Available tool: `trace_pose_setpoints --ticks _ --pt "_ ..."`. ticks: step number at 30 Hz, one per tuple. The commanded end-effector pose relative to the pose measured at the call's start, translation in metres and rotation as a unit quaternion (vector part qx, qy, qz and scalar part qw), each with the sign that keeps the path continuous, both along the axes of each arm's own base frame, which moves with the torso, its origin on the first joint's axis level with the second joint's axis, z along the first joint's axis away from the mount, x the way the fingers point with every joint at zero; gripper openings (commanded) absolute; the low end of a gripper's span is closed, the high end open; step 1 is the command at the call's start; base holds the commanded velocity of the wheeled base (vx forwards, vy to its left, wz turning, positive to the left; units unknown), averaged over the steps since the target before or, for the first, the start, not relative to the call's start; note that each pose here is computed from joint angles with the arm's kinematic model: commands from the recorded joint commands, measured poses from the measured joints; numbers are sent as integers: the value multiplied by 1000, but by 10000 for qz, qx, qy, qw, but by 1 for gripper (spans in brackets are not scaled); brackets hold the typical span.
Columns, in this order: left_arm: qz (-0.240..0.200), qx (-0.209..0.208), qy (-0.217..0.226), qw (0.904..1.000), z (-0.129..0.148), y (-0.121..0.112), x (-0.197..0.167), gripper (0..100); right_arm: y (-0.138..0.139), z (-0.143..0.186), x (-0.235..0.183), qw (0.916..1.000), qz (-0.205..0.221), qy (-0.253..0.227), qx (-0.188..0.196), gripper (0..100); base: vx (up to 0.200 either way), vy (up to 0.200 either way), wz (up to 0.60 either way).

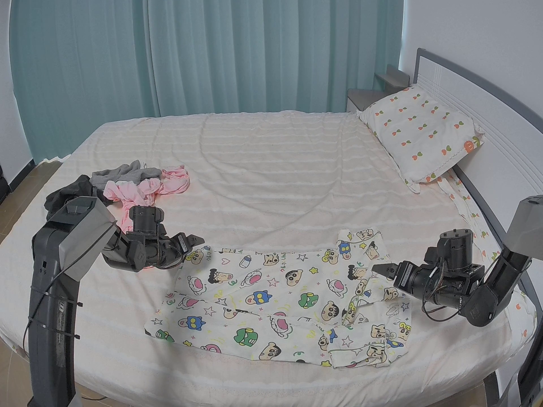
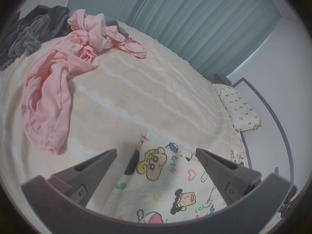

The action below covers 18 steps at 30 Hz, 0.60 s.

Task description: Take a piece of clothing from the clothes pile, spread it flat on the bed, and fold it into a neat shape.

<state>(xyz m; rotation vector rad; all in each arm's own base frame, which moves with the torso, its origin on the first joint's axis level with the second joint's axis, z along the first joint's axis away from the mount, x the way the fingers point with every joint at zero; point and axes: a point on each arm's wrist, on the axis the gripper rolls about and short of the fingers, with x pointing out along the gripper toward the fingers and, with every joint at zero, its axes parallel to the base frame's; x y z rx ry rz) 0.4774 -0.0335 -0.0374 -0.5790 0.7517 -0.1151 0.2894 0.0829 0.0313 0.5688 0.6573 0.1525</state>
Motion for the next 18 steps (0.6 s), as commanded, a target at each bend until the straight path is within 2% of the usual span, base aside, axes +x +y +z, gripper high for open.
trace_pose_setpoints --ticks 1,9,10,14,18 --pt "-81 2 87 9999 -9 -8 4 100 0 -3 0 10000 -20 52 -33 100 0 0 0" --pt "-189 3 87 9998 -15 -19 9 100 0 -7 2 9999 -20 85 -55 100 0 0 0" --pt "-204 3 80 9998 -14 -20 9 0 0 -7 3 9999 -27 85 -55 100 0 0 0" --pt "-198 13 140 9997 -14 -20 8 0 -6 -9 11 9999 -98 17 -105 100 0 0 0" --pt "-163 80 204 9996 -18 -19 4 0 -11 -19 41 9994 -190 -121 -252 100 0 0 0"
